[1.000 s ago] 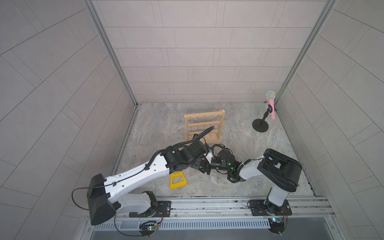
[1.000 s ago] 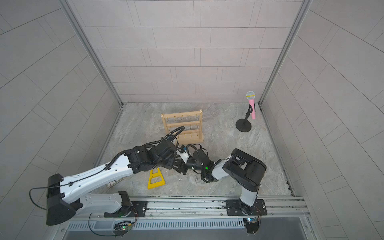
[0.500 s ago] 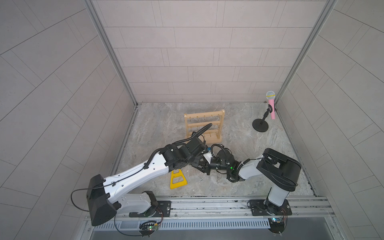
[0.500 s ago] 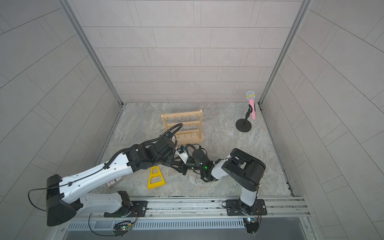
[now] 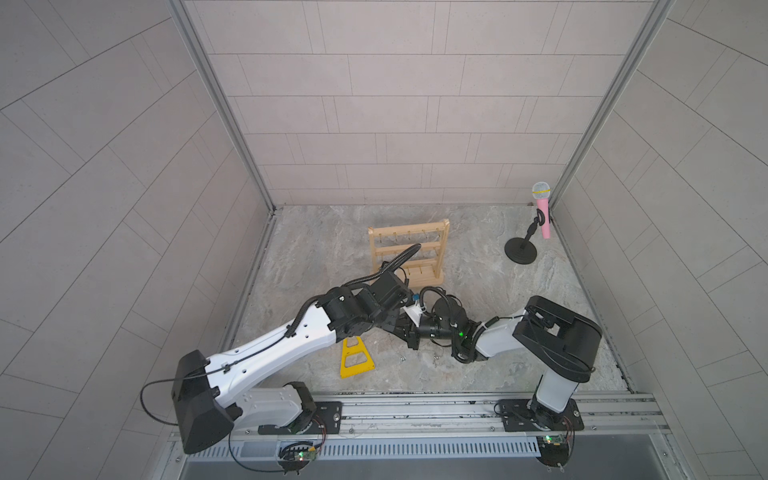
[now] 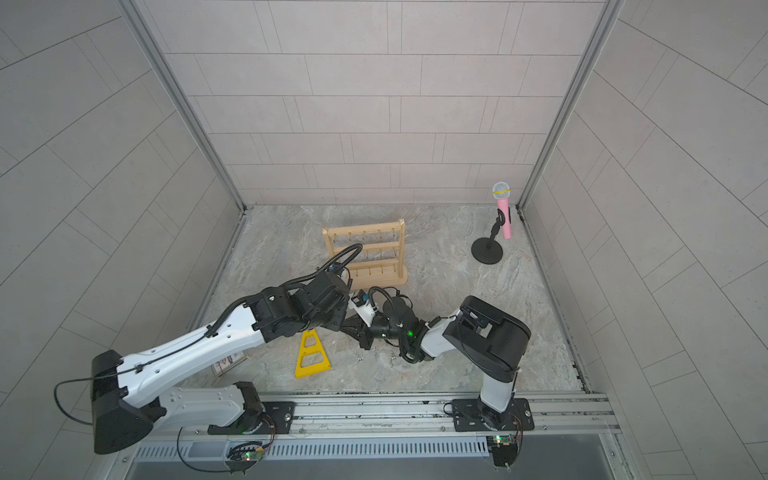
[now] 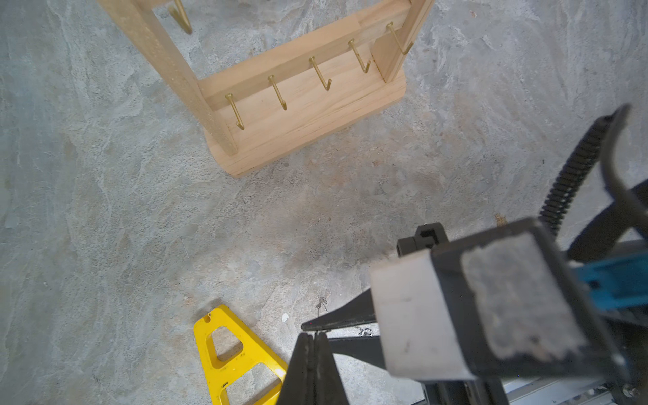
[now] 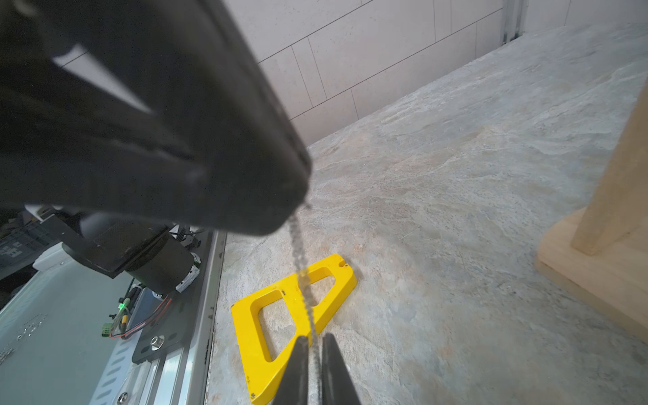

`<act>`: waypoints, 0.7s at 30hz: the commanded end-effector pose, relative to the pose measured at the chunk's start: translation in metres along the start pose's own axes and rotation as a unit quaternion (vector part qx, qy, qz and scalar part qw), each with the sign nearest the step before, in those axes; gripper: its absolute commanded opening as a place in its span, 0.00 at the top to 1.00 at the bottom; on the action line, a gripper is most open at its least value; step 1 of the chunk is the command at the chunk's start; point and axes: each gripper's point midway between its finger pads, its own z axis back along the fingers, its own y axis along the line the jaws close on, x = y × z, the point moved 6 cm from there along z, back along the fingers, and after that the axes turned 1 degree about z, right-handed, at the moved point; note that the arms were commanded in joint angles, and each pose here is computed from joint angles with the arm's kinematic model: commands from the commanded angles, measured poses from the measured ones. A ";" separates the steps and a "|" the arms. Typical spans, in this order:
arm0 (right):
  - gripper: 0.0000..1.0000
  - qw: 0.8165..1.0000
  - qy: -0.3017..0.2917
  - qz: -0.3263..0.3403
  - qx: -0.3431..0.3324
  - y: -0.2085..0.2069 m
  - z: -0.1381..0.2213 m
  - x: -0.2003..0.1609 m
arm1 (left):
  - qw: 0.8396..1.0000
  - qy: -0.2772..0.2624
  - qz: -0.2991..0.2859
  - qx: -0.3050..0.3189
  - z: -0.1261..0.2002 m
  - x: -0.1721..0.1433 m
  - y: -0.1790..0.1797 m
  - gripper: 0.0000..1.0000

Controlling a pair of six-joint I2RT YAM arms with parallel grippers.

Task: Hang the necklace on the jewelry display stand
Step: Pick up the necklace from the center of the board.

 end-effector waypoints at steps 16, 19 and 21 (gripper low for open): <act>1.00 0.994 -0.037 -0.094 0.037 -0.007 0.001 0.029 | 0.997 0.030 0.052 -0.043 -0.008 0.005 0.009 0.74; 1.00 0.990 -0.046 -0.119 0.054 -0.010 0.004 0.047 | 0.997 0.027 0.060 -0.050 -0.006 0.010 0.015 0.59; 1.00 0.987 -0.041 -0.139 0.065 -0.012 0.007 0.052 | 0.995 0.026 0.068 -0.064 -0.004 0.016 0.019 0.51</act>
